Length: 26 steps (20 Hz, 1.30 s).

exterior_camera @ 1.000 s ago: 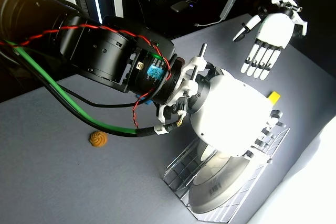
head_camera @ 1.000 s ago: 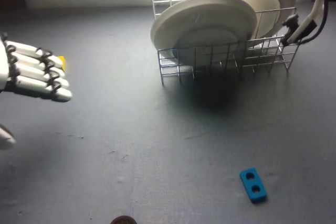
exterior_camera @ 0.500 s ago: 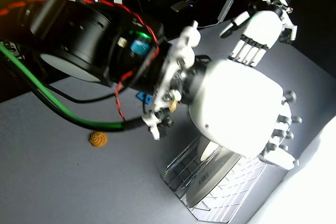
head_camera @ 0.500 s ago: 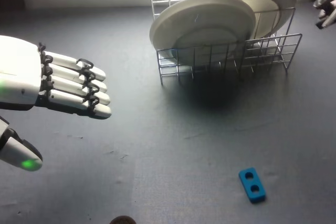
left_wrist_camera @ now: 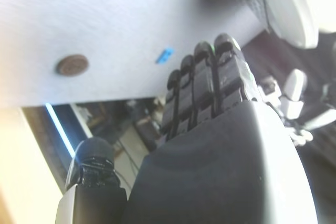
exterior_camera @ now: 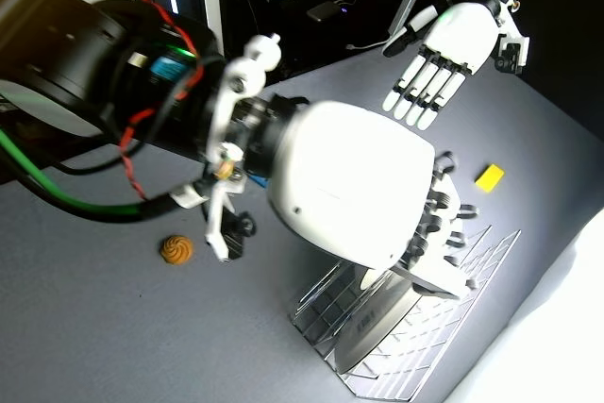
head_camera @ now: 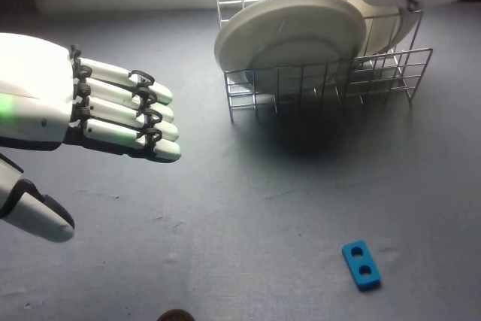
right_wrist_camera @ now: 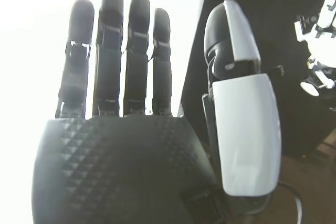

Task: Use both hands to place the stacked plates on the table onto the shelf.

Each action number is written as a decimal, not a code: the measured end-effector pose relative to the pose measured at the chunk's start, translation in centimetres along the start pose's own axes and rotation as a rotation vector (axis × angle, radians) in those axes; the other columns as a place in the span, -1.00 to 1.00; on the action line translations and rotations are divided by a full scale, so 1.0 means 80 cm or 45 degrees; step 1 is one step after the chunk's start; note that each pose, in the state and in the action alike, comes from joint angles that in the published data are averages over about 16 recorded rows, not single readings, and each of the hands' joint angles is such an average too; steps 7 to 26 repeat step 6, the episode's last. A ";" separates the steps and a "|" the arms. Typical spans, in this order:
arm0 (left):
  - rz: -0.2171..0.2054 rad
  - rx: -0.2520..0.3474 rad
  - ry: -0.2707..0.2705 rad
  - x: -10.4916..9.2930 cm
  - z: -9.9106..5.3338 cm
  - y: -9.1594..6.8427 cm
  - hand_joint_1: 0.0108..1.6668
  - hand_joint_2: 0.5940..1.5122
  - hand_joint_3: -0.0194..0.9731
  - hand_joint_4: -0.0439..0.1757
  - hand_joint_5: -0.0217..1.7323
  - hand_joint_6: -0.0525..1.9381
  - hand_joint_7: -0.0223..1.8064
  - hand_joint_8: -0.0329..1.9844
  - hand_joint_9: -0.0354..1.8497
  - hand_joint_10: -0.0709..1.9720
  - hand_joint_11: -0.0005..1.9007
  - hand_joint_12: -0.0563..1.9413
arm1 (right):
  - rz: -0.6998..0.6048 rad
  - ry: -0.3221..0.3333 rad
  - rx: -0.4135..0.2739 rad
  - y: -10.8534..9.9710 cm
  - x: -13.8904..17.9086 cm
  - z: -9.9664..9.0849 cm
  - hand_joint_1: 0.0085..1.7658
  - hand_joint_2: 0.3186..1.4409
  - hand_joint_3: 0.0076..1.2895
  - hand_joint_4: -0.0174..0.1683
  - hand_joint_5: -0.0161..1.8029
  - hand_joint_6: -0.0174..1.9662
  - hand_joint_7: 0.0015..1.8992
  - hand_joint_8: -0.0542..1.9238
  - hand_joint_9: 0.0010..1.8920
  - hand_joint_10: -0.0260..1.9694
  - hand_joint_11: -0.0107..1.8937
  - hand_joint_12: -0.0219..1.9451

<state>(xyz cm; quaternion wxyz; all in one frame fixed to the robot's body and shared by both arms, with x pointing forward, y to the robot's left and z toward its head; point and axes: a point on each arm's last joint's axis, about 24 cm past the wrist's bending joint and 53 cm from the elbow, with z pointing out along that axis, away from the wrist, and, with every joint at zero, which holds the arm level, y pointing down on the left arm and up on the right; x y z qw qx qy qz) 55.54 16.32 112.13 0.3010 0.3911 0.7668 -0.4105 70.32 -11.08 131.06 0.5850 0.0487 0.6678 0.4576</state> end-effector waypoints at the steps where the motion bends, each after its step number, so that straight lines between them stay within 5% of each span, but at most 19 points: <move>1: 0.002 0.003 -0.002 -0.001 0.000 -0.001 -0.99 0.28 -0.93 -0.62 -0.86 -0.93 -0.82 -0.95 -0.83 -0.91 -0.98 -0.78 | -0.005 -0.002 0.002 -0.001 0.000 -0.003 0.03 0.38 -0.99 -0.84 -0.22 -0.95 -0.15 -0.92 -0.15 -0.95 -0.69 0.34; 26: 0.005 0.013 -0.010 -0.005 0.002 -0.007 -0.99 0.28 -0.93 -0.62 -0.87 -0.93 -0.83 -0.95 -0.83 -0.91 -0.98 -0.79 | -0.033 -0.002 0.009 -0.002 -0.001 -0.015 0.03 0.38 -0.99 -0.84 -0.23 -0.95 -0.16 -0.92 -0.15 -0.95 -0.69 0.35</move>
